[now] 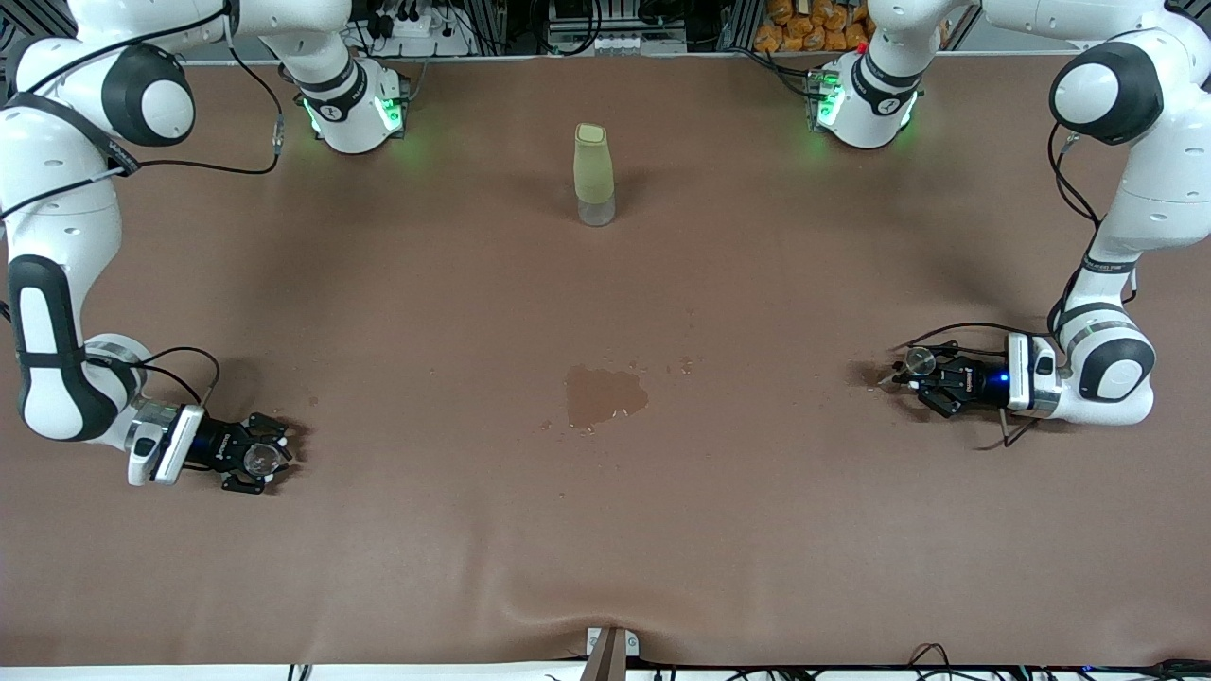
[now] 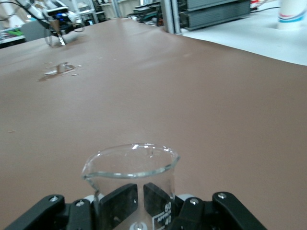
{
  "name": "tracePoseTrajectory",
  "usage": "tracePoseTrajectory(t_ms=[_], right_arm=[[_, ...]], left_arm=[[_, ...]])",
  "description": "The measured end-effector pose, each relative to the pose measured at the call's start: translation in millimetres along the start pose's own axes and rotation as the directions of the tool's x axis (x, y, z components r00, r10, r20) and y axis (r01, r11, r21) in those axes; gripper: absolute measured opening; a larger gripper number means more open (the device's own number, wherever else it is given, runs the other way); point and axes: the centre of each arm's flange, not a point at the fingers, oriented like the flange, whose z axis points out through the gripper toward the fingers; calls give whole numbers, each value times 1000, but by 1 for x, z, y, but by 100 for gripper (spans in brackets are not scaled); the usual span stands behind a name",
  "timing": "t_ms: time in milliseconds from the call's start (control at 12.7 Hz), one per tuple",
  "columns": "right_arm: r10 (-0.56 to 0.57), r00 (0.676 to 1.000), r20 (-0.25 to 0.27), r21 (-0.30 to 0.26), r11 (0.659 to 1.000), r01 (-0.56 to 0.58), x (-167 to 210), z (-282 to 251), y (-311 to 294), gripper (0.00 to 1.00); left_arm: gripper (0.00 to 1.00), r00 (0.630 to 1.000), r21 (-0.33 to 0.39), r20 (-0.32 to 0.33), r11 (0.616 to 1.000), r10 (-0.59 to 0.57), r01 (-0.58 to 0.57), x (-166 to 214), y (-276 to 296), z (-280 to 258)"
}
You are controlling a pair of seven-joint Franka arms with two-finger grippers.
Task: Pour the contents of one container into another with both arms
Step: 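Lower the beaker onto the table while the left gripper lowers the jigger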
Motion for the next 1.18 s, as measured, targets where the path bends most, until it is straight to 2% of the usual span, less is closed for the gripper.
tracePoseTrajectory(t_ms=[79,236,315,394,551,630,788,866,1024,1181], right_arm=[[8,1000,1,-15,1000,-8,-4,0,1,15],[12,1000,-4,-19,1000,-12,-5,0,1,15],[12,1000,-4,-19,1000,-12,-5,0,1,21],[12,1000,-7,-16,1000,-12,-5,0,1,32],[17,1000,-15,-17,1000,-17,-6,-1,1,56],[21,1000,-21,-23,999,-22,-6,-3,2,67],[23,999,-26,-33,999,-24,-7,-9,3,91],[21,999,-29,-38,999,-22,-6,-12,5,100],[20,999,-51,-22,1000,-22,-1,-18,6,100],[56,996,-63,20,998,-55,10,-25,4,100]], left_arm=[[24,1000,1,0,1000,-1,1,0,0,-1],[44,1000,3,4,1000,-5,5,-2,2,-3],[59,1000,5,8,1000,-9,9,-3,3,-5],[67,1000,9,15,1000,-20,20,-5,6,-10],[93,996,-4,49,998,-70,70,-9,14,-22],[99,992,-15,68,994,-110,111,-8,16,-29],[100,971,-16,104,976,-214,216,-2,22,-49],[100,953,-10,130,960,-275,279,5,24,-62],[100,896,28,195,916,-399,401,31,19,-86],[100,831,79,228,860,-507,504,63,10,-99]])
